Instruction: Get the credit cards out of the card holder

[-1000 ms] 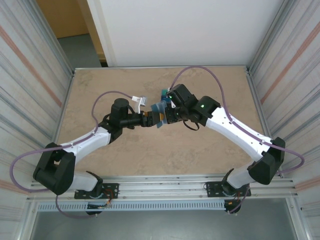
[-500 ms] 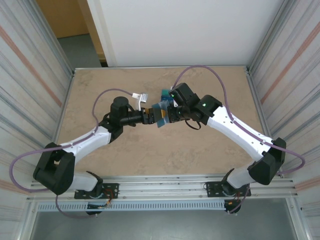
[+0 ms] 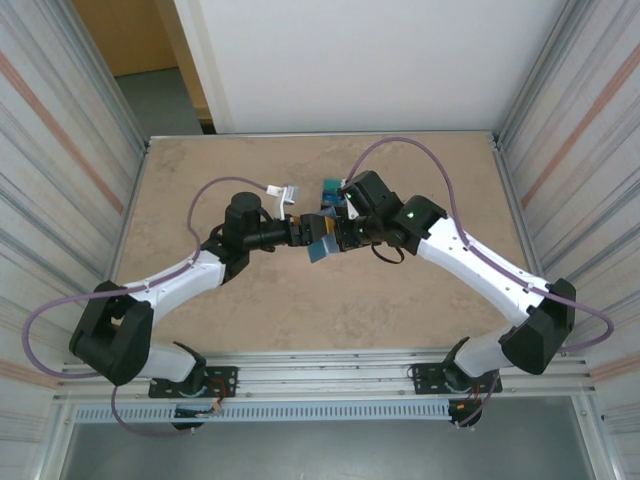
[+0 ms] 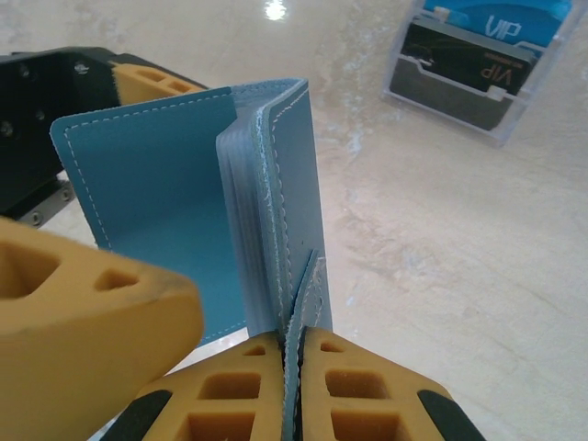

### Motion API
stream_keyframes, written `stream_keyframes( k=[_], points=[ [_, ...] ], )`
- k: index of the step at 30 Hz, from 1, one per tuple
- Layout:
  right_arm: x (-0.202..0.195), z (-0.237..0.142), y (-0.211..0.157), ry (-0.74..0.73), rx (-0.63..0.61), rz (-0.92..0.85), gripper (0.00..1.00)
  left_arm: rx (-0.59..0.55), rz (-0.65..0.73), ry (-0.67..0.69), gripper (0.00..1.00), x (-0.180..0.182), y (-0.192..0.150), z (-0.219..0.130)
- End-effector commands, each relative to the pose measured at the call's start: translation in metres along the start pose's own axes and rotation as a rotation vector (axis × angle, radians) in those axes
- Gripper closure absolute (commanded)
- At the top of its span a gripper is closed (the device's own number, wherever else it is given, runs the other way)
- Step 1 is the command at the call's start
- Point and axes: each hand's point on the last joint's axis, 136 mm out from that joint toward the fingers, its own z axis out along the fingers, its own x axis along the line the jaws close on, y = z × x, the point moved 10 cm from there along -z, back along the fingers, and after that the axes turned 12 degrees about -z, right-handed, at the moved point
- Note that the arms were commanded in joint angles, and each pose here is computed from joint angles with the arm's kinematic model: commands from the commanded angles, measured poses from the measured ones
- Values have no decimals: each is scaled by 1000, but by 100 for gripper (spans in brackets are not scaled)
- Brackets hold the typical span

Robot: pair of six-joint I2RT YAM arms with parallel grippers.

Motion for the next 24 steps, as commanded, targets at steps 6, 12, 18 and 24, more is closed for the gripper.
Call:
stream_keyframes(
  k=[6, 12, 18, 24],
  points=[
    [0, -24, 4, 100, -120, 1, 100, -18, 7, 1, 15, -6, 4, 3],
    [-9, -32, -1, 66, -144, 26, 100, -23, -6, 44, 20, -1, 2, 2],
    [-13, -35, -4, 50, -152, 38, 100, -31, 5, 61, 25, -3, 3, -1],
    [-13, -32, -4, 115, -163, 56, 100, -22, -1, 35, 37, -4, 4, 2]
  ],
)
